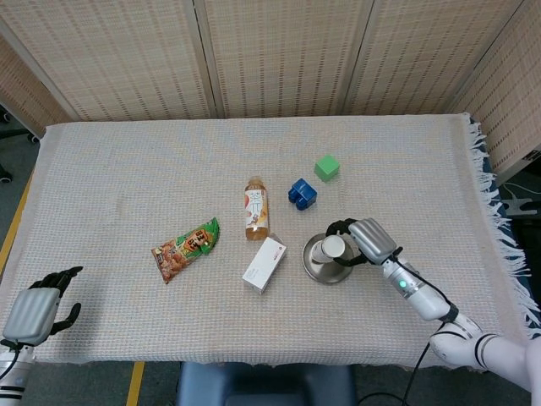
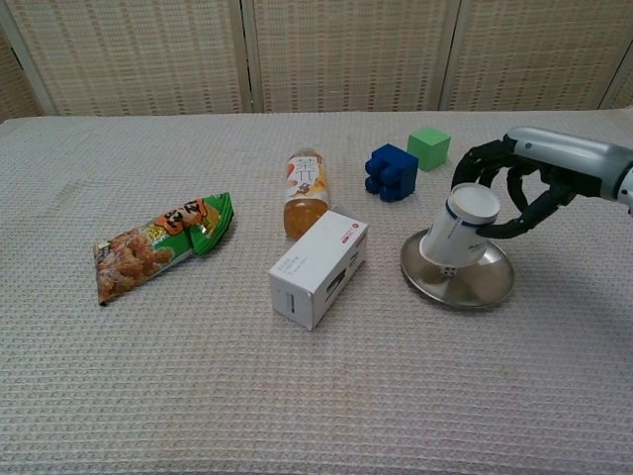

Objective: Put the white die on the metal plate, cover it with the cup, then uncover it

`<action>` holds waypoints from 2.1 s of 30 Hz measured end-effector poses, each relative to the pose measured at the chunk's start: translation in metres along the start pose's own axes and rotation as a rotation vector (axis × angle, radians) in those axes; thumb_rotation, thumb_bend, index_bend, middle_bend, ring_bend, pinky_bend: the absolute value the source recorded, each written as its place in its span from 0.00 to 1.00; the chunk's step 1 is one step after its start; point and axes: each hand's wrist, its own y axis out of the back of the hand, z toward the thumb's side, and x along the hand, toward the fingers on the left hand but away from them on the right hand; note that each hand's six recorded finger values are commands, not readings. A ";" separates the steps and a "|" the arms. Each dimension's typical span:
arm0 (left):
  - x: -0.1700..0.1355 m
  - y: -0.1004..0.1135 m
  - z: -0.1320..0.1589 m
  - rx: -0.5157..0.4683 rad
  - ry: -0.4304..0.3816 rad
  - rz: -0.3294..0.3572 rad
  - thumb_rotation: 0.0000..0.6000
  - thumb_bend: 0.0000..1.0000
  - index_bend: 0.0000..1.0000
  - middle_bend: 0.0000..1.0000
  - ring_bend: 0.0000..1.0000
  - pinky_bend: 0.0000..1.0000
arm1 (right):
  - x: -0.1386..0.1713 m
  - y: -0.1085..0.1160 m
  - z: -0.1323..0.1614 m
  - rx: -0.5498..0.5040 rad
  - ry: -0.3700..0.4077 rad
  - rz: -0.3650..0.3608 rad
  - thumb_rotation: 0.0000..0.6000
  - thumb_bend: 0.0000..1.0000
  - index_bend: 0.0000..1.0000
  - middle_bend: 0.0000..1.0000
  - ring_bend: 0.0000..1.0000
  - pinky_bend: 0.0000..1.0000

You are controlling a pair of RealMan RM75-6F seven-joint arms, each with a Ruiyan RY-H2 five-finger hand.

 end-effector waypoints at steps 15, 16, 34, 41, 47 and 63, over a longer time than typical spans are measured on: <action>0.000 -0.001 0.000 -0.001 0.001 -0.006 1.00 0.40 0.16 0.23 0.23 0.39 | 0.027 0.049 -0.069 0.077 -0.220 -0.177 1.00 0.12 0.45 0.44 0.39 0.62; 0.000 -0.001 0.001 0.001 -0.001 -0.007 1.00 0.40 0.16 0.23 0.23 0.39 | 0.028 0.049 -0.073 0.073 -0.229 -0.175 1.00 0.12 0.45 0.44 0.39 0.62; 0.000 -0.002 0.001 0.005 0.002 -0.015 1.00 0.40 0.16 0.23 0.23 0.39 | 0.043 0.034 -0.099 0.039 -0.276 -0.046 1.00 0.12 0.03 0.04 0.04 0.38; 0.000 -0.002 0.001 0.006 0.002 -0.017 1.00 0.40 0.16 0.23 0.23 0.39 | 0.055 0.038 -0.098 0.084 -0.291 -0.032 1.00 0.12 0.00 0.00 0.00 0.20; 0.000 -0.002 0.002 0.004 0.000 -0.014 1.00 0.40 0.16 0.23 0.23 0.39 | 0.080 0.052 -0.088 0.157 -0.282 -0.110 1.00 0.12 0.00 0.00 0.00 0.17; -0.003 0.002 0.001 -0.002 -0.007 0.004 1.00 0.40 0.16 0.23 0.23 0.39 | 0.196 0.063 -0.050 0.415 -0.498 -0.385 1.00 0.12 0.00 0.00 0.00 0.17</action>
